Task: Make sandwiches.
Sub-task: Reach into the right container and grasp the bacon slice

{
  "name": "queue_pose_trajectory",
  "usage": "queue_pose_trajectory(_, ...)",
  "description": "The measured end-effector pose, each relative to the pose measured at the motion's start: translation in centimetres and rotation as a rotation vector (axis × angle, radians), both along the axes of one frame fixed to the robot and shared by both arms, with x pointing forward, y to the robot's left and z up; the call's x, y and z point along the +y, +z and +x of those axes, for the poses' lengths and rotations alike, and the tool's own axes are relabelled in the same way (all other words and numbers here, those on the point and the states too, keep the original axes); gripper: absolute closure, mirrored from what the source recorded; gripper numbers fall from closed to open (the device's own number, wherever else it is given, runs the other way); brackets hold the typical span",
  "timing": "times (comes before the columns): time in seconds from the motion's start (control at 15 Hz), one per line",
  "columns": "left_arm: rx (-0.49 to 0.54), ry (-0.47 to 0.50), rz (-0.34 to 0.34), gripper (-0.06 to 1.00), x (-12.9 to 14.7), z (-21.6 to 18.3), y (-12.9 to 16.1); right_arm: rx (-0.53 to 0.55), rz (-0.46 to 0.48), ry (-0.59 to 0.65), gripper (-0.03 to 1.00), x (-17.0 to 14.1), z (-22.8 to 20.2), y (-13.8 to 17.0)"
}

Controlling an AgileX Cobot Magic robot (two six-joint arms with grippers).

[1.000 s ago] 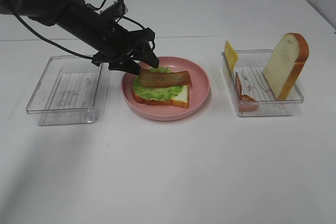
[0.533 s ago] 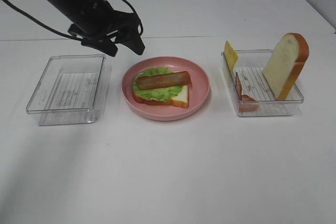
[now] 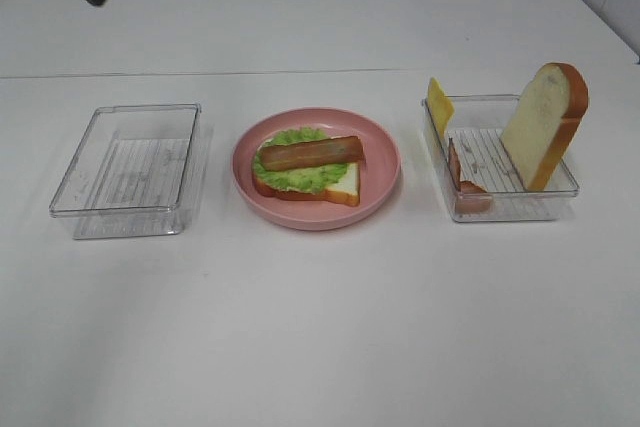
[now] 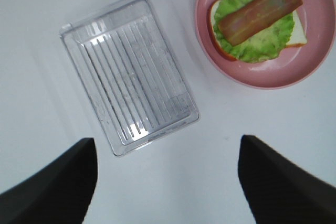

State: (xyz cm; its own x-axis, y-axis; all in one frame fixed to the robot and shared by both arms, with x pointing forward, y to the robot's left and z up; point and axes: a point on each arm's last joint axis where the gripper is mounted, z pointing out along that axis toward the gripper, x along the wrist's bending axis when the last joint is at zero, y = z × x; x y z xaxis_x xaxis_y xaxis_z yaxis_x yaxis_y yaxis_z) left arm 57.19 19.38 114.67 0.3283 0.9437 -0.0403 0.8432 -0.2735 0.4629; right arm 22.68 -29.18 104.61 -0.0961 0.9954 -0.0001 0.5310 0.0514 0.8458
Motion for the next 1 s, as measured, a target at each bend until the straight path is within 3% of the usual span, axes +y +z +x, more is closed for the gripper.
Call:
queue_pose_trajectory(0.13,-0.094,0.005,-0.018,0.24,1.1,-3.3,3.3,0.0,0.0,0.0,0.16,0.0,0.0,0.0)
queue_pose_trajectory(0.4,-0.147,0.005,-0.033,0.24,3.2,-9.9,4.7,0.0,0.0,0.0,0.16,0.0,0.0,0.0)
queue_pose_trajectory(0.73,-0.105,0.005,-0.019,0.24,6.4,-20.3,-0.5,0.0,0.0,0.0,0.16,0.0,0.0,0.0)
queue_pose_trajectory(1.0,-0.142,0.005,-0.031,0.24,8.1,-25.7,-4.2,0.0,0.0,0.0,0.16,0.0,0.0,0.0)
